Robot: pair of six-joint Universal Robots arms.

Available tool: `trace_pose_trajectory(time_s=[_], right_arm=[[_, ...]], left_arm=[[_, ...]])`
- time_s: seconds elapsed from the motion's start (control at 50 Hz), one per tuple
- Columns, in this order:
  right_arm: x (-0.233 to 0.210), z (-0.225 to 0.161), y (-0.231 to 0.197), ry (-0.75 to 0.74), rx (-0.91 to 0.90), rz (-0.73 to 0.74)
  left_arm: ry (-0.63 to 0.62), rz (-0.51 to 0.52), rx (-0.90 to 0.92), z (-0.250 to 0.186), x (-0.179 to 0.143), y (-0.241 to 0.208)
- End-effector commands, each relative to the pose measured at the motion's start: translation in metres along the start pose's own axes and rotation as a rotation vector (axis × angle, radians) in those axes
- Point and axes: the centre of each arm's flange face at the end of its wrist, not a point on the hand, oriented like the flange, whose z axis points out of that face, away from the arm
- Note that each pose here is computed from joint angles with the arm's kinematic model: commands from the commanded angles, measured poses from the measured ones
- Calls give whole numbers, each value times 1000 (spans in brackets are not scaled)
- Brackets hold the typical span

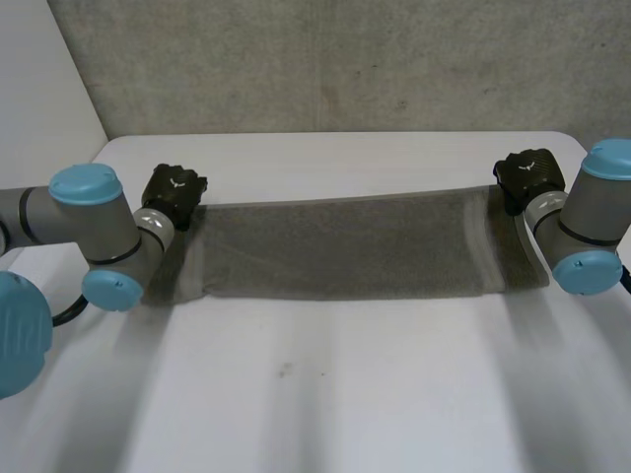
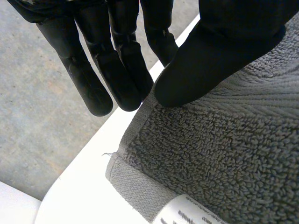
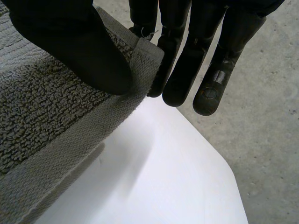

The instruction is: Fold the towel.

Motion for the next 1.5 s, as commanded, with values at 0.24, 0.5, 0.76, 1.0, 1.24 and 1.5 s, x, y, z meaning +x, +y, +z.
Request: trace_pose_trajectory(time_s=[0.24,0.5,0.76,1.0,1.24,1.5], right_arm=[[9,2,-20,34,45,-2],[50,-69,-97,71,128,67],[26,-131,-76,-106,-111,85],[10,-130,-22,-156,-175,83],[5,-112,31,-161,-249,-16],[4,-104,42,-179,-247,-4]], left_arm=[[12,-14,30,5,15,-15],[-42,-196,14,-60,-33,-77],[5,-215,-60,-146,-20,-77],[-23,-288,-43,-169,-14,-62],[-45,-308,-40,-169,-16,-53],[-42,-309,-42,-171,-13,-50]])
